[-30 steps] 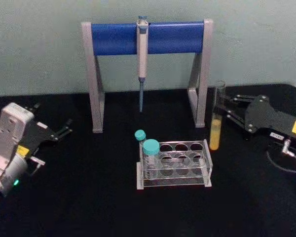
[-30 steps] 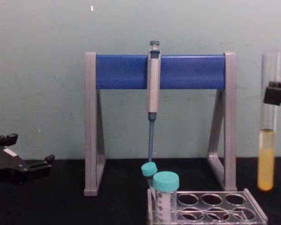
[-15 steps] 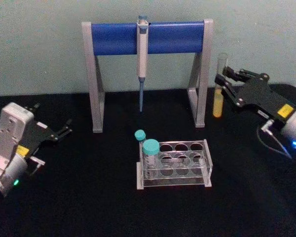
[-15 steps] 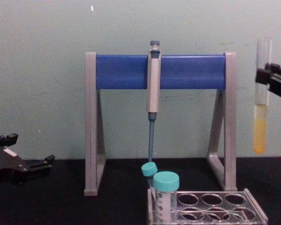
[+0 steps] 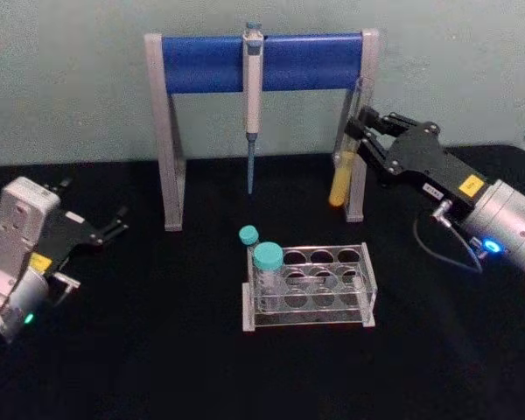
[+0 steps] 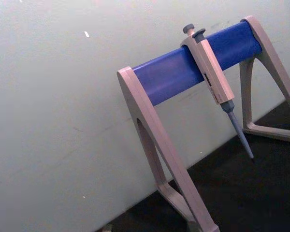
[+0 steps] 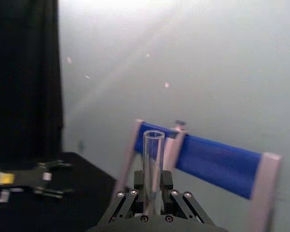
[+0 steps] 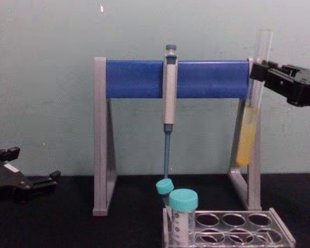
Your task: Pick up the test tube from the test tube rack, shake it, then place it back into the test tube rack.
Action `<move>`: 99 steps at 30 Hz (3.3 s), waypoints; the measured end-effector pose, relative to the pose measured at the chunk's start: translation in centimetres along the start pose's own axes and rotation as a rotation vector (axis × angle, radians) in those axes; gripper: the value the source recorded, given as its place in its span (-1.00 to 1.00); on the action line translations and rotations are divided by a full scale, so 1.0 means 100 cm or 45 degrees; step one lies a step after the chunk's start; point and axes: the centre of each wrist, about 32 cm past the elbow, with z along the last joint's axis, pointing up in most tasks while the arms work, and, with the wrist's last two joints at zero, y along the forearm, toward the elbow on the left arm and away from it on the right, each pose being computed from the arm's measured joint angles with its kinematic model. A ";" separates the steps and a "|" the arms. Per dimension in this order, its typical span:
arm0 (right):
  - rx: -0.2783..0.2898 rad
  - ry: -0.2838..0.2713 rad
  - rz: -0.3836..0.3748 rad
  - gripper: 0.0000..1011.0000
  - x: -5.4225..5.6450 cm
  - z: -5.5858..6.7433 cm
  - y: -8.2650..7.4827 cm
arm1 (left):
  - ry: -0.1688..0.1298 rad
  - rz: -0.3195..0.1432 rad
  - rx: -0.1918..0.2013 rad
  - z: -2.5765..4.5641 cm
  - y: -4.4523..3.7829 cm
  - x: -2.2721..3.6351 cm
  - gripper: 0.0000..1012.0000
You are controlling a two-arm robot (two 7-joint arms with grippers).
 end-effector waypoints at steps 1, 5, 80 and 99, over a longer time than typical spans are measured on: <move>0.000 0.018 0.012 -0.56 0.000 0.000 0.000 | 0.000 0.000 0.000 0.0000 0.0000 0.0000 0.98; -0.037 0.145 0.126 -0.57 0.007 0.004 -0.004 | 0.000 0.000 0.000 0.0000 0.0000 0.0000 0.98; -0.204 -0.074 0.110 -0.57 0.024 0.027 -0.039 | 0.000 0.000 0.000 0.0000 0.0000 0.0000 0.98; -0.084 -0.107 -0.067 -0.56 0.005 0.011 0.000 | 0.000 0.000 0.000 0.0000 0.0000 0.0000 0.98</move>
